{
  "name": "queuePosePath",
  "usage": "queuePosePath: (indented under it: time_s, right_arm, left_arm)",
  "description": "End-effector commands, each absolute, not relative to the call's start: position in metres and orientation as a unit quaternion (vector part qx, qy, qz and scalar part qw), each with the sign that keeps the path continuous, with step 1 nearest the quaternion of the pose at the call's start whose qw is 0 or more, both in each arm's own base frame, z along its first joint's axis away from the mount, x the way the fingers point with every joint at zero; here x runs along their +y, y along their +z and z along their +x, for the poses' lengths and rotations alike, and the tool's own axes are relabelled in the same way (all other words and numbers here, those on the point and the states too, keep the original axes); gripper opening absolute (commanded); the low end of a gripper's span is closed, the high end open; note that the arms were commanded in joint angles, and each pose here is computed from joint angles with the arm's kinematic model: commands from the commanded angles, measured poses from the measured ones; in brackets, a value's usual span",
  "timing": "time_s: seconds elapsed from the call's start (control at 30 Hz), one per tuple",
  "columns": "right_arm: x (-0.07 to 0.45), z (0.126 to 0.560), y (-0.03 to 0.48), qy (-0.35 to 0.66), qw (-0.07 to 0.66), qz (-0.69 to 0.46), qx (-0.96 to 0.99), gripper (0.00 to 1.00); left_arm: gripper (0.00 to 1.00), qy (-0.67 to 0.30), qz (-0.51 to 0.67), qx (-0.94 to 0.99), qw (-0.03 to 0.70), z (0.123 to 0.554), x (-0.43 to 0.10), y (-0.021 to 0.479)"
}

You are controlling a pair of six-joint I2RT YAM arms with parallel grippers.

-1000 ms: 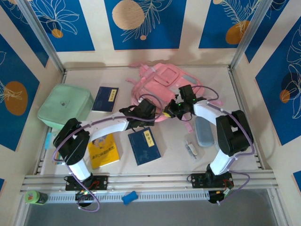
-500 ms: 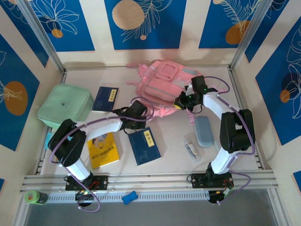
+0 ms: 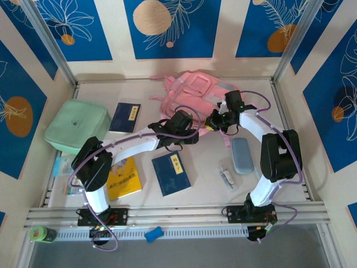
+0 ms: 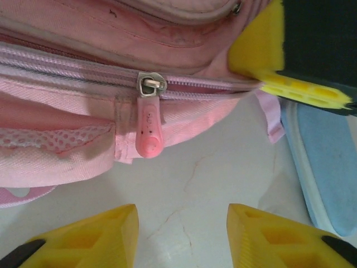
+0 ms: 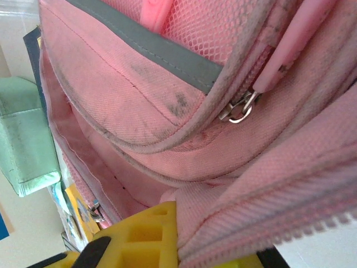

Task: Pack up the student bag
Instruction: Unzip the student bag at the top-center of the table.

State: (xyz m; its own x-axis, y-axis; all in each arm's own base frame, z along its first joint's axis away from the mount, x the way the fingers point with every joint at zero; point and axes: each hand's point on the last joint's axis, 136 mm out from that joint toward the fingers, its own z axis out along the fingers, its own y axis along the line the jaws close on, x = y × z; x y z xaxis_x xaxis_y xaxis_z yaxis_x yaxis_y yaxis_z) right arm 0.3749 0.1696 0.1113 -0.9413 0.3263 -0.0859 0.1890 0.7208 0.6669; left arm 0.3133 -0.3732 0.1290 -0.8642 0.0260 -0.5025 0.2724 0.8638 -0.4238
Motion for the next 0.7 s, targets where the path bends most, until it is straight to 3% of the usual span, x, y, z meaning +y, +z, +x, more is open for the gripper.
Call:
queuePosePath:
  time_s: [0.0, 0.23, 0.67]
  right_arm:
    - [0.178, 0.373, 0.138, 0.372, 0.122, 0.114, 0.913, 0.0]
    - [0.18, 0.373, 0.137, 0.367, 0.122, 0.11, 0.916, 0.0]
    - [0.193, 0.371, 0.138, 0.371, 0.113, 0.095, 0.917, 0.0]
  left_arm:
    - [0.47, -0.22, 0.059, 0.943, 0.244, 0.324, -0.371, 0.125]
    - [0.5, -0.198, 0.052, 0.946, 0.252, 0.339, -0.377, 0.123]
    - [0.45, -0.132, 0.005, 0.956, 0.261, 0.37, -0.365, 0.103]
